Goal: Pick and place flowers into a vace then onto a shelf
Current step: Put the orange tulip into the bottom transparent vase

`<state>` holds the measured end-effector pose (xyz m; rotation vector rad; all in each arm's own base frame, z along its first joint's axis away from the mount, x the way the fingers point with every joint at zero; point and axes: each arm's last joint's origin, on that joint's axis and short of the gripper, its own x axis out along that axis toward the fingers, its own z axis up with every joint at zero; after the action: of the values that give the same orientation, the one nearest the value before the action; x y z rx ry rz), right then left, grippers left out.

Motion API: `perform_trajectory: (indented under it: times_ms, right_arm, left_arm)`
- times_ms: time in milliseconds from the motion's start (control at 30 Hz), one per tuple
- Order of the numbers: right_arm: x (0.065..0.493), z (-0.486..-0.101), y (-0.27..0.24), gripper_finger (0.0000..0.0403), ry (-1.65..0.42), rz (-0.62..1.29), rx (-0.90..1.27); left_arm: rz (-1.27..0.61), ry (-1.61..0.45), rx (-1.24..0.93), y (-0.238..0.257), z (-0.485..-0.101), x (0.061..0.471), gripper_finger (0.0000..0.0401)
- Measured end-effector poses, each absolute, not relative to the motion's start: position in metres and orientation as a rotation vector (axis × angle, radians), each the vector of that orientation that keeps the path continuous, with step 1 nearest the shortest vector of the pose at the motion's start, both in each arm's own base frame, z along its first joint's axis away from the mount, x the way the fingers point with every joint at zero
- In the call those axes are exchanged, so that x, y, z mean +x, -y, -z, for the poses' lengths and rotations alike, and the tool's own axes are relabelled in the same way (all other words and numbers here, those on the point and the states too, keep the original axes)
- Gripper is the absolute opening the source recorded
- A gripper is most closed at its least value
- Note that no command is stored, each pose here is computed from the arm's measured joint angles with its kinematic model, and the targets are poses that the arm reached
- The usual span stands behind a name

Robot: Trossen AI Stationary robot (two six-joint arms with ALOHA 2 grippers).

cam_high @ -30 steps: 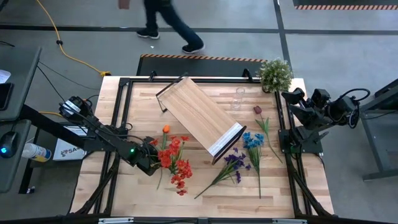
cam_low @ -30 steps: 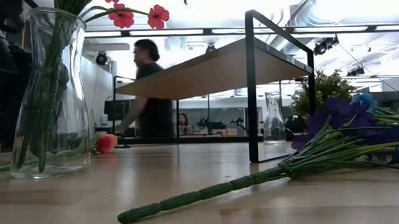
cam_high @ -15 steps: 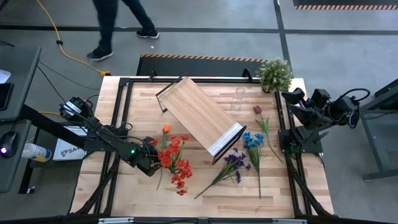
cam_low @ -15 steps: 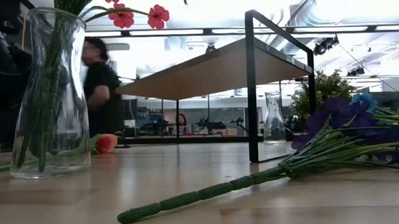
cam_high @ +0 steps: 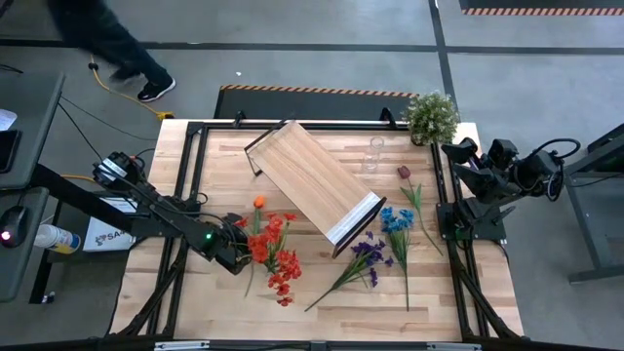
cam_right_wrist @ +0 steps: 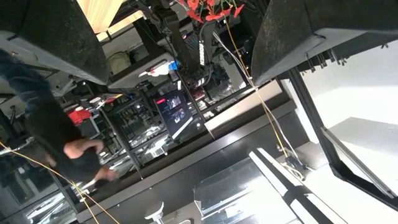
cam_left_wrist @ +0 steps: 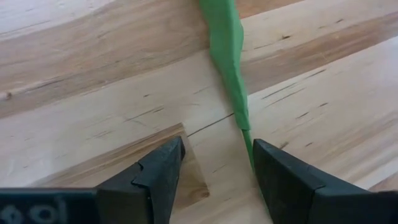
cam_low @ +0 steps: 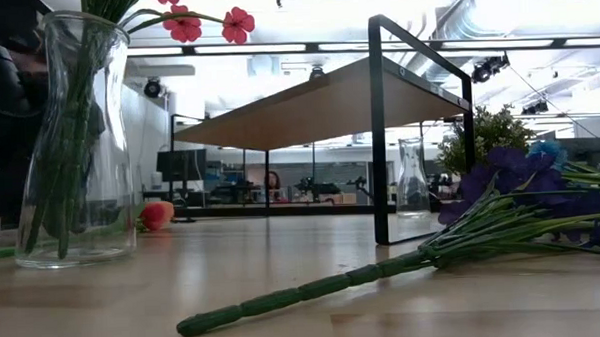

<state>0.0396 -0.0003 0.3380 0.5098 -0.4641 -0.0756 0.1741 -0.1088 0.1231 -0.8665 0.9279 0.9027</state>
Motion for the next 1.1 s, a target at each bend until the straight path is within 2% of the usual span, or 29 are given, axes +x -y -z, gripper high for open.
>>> perform_trajectory:
  times_ms: [267, 433, 1100]
  right_arm:
    - [0.040, -0.338, 0.000, 0.0381, 0.465, 0.076, 0.510]
    - [0.040, -0.338, 0.000, 0.0381, 0.464, 0.076, 0.510]
    - [0.039, -0.338, 0.001, 0.0381, 0.466, 0.098, 0.515]
  left_arm:
    - [-0.898, -0.901, -0.841, 0.110, -0.126, 0.176, 0.0190]
    - [-0.885, -0.894, -0.831, 0.110, -0.126, 0.177, 0.0177]
    - [-0.848, -0.806, -0.858, 0.114, -0.132, 0.186, 0.0182]
